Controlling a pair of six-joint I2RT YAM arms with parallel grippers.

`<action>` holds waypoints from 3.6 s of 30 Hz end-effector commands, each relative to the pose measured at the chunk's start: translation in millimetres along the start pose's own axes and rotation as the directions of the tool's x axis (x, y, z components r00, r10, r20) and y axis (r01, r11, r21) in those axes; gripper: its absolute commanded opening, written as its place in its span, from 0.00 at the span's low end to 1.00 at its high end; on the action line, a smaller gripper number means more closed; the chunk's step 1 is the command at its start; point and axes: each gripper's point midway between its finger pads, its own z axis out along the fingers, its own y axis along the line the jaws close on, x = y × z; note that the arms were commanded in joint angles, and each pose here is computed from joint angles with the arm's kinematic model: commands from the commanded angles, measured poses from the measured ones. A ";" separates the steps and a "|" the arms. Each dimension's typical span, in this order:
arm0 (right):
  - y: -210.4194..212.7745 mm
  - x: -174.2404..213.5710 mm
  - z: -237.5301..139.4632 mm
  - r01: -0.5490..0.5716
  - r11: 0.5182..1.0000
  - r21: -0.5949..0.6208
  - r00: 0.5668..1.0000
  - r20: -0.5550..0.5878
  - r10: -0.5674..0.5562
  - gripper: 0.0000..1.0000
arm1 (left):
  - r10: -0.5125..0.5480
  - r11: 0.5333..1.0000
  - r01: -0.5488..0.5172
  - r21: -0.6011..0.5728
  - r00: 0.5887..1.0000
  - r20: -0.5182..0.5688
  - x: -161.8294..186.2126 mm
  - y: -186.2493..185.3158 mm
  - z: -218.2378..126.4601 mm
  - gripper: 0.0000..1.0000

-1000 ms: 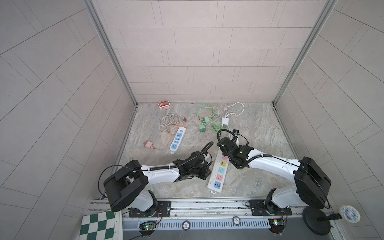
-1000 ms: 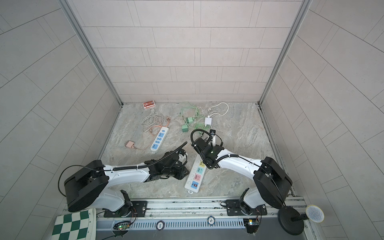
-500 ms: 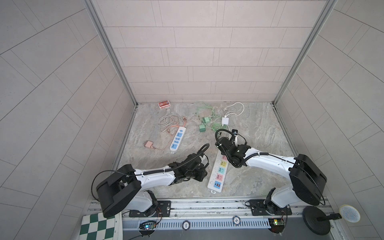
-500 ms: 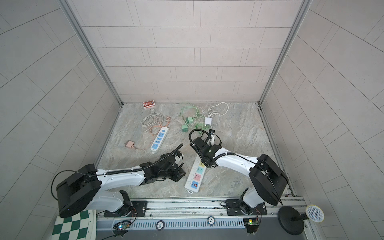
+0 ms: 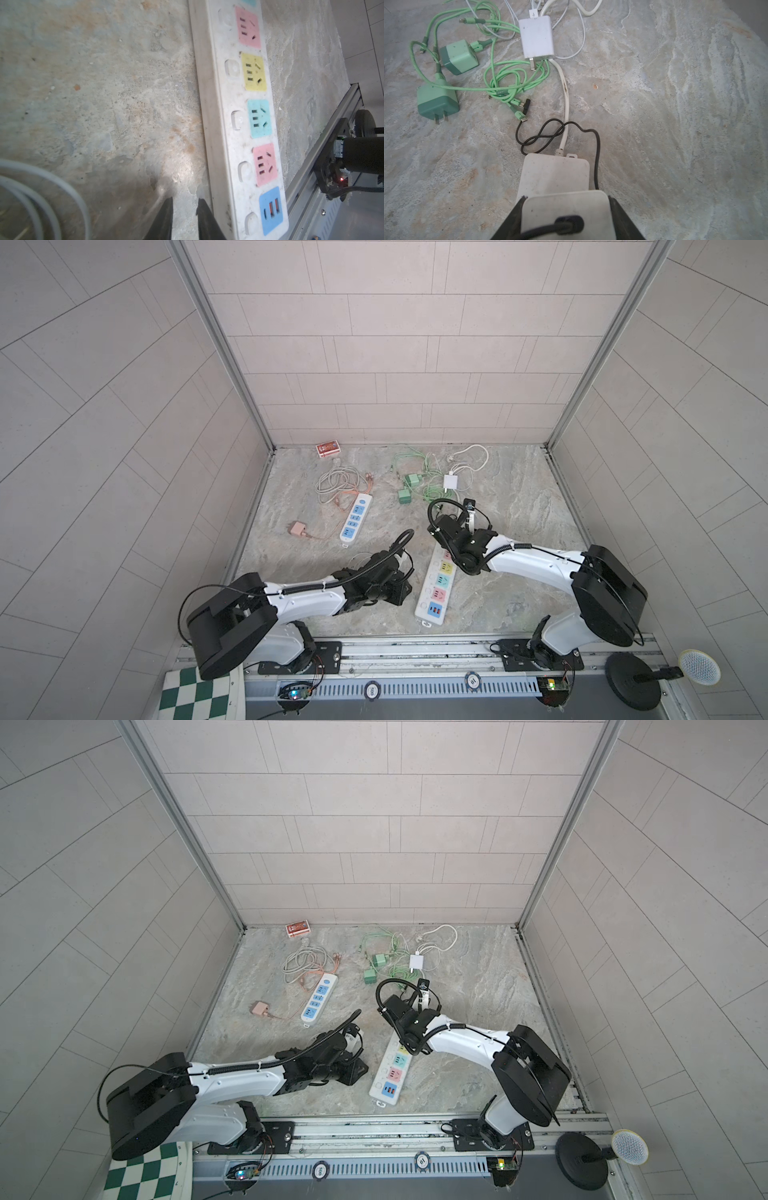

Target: Insert the plug

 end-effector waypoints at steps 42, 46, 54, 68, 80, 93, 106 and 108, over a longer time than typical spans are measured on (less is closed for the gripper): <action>-9.8 60.2 -5.7 0.092 0.991 0.095 0.994 -0.071 -0.086 0.38 | 0.015 0.998 -0.006 -0.063 0.991 0.135 -1.7 21.6 -32.0 0.28; -15.8 58.3 -8.5 0.101 0.990 0.103 0.993 -0.063 -0.095 0.38 | 0.039 0.997 -0.030 -0.064 0.989 0.143 -2.5 21.6 -36.3 0.29; -9.1 55.7 -6.1 0.133 0.985 0.112 0.990 -0.068 -0.126 0.39 | 0.069 0.995 -0.055 -0.084 0.983 0.172 -7.1 24.9 -42.5 0.31; -10.7 63.3 5.8 0.116 0.989 0.091 0.989 -0.101 -0.107 0.39 | 0.037 0.998 -0.031 -0.051 0.992 0.118 -0.5 18.7 -37.7 0.30; -18.0 89.5 19.6 0.119 0.986 0.114 0.983 -0.151 -0.101 0.38 | 0.058 0.994 -0.045 -0.095 0.988 0.142 -12.0 19.6 -44.8 0.30; -6.9 105.8 24.6 0.101 0.991 0.091 0.977 -0.199 -0.081 0.47 | 0.055 0.991 -0.026 -0.128 0.972 0.228 -28.5 20.7 -62.3 0.31; -1.7 64.6 10.2 0.065 0.997 0.043 0.988 -0.145 -0.059 0.59 | 0.055 0.991 -0.027 -0.135 0.976 0.212 -28.1 21.6 -55.1 0.32; -3.2 61.7 9.5 0.061 0.997 0.041 0.988 -0.144 -0.055 0.62 | 0.055 0.991 -0.027 -0.134 0.976 0.212 -29.9 20.5 -53.7 0.32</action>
